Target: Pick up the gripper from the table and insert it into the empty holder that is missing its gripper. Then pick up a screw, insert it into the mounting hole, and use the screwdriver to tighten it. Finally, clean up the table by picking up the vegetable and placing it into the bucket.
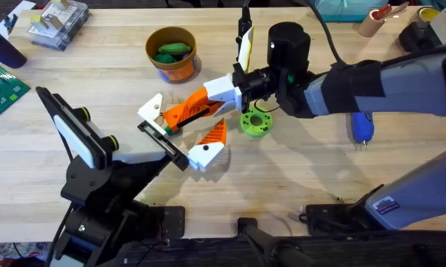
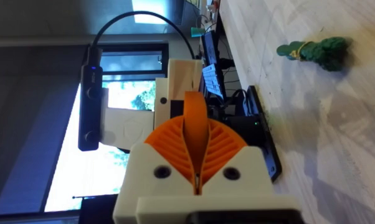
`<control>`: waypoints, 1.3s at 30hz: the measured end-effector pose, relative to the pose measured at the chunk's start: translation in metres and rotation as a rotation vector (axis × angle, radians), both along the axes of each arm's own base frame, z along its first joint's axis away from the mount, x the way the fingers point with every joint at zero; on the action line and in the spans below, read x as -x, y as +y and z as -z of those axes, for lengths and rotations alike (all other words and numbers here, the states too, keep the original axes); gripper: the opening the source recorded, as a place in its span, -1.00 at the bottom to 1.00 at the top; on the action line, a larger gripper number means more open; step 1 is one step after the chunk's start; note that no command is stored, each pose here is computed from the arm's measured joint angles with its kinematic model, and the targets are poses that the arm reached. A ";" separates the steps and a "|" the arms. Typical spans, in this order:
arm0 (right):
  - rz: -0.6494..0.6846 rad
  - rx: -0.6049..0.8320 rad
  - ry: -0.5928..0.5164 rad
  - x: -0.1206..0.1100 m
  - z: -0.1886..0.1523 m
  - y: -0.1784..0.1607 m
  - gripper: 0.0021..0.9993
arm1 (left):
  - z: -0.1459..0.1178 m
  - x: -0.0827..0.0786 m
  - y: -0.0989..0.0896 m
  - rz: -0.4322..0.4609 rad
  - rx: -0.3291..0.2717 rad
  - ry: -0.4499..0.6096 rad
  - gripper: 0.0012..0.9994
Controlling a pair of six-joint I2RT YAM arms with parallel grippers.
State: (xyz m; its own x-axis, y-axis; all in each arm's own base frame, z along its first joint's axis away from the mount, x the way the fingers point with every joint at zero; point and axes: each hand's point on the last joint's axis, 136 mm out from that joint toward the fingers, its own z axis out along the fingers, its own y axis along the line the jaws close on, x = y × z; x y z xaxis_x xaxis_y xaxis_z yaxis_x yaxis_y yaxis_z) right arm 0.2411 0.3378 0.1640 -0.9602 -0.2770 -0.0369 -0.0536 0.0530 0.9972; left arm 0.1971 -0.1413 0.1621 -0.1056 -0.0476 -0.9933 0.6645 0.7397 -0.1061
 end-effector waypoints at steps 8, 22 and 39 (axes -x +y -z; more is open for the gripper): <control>0.009 0.004 0.014 -0.005 0.001 -0.006 -0.96 | -0.001 -0.002 0.002 -0.015 -0.001 0.000 0.98; 0.017 -0.037 -0.020 -0.017 -0.016 -0.011 -0.96 | -0.001 -0.002 0.002 -0.013 -0.001 -0.001 0.98; 0.010 0.007 0.058 -0.013 -0.006 -0.011 -0.96 | -0.001 -0.002 0.002 -0.013 -0.001 -0.001 0.98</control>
State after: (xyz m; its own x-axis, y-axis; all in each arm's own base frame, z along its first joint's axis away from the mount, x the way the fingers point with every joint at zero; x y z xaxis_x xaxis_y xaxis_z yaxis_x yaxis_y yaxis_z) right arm 0.2542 0.3266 0.1704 -0.9633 -0.2677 0.0209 0.0050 0.0598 0.9982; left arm 0.1987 -0.1395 0.1631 -0.1044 -0.0484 -0.9934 0.6548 0.7484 -0.1053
